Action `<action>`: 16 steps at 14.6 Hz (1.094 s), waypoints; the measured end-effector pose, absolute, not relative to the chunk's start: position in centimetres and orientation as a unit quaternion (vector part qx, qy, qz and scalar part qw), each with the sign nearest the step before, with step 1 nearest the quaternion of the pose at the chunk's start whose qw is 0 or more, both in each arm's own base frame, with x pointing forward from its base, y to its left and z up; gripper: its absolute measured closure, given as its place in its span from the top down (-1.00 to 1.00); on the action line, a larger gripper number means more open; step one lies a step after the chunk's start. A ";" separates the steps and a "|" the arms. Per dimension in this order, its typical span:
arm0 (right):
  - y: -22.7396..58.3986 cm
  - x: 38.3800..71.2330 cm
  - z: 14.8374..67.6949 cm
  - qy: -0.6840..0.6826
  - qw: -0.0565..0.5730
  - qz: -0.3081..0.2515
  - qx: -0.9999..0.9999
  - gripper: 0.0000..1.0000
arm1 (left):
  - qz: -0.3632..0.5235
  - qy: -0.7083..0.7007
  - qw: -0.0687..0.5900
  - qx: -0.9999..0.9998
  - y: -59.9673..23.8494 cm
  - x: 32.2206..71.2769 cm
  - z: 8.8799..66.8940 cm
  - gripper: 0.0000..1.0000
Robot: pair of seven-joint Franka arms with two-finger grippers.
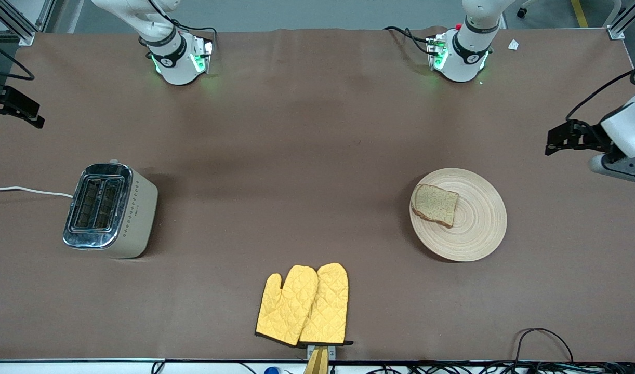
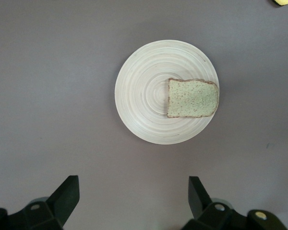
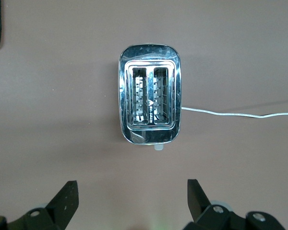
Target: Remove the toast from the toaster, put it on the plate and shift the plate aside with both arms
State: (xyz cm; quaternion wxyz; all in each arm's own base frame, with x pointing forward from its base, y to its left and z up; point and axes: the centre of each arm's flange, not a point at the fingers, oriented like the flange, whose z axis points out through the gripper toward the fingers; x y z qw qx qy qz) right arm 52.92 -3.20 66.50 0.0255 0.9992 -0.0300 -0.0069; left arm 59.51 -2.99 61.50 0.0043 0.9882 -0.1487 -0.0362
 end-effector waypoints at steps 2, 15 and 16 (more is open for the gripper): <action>-3.1 52.9 66.5 -0.029 0.026 -0.006 0.999 1.00 | -0.029 -0.155 -0.003 0.988 -3.8 59.3 62.3 1.00; -2.8 52.9 66.6 -0.027 0.026 -0.007 0.999 1.00 | 0.015 -0.107 -0.016 0.994 -5.1 55.9 64.7 1.00; -2.8 52.9 66.6 -0.026 0.026 -0.007 0.999 1.00 | 0.017 -0.105 -0.016 0.994 -4.9 56.1 64.6 1.00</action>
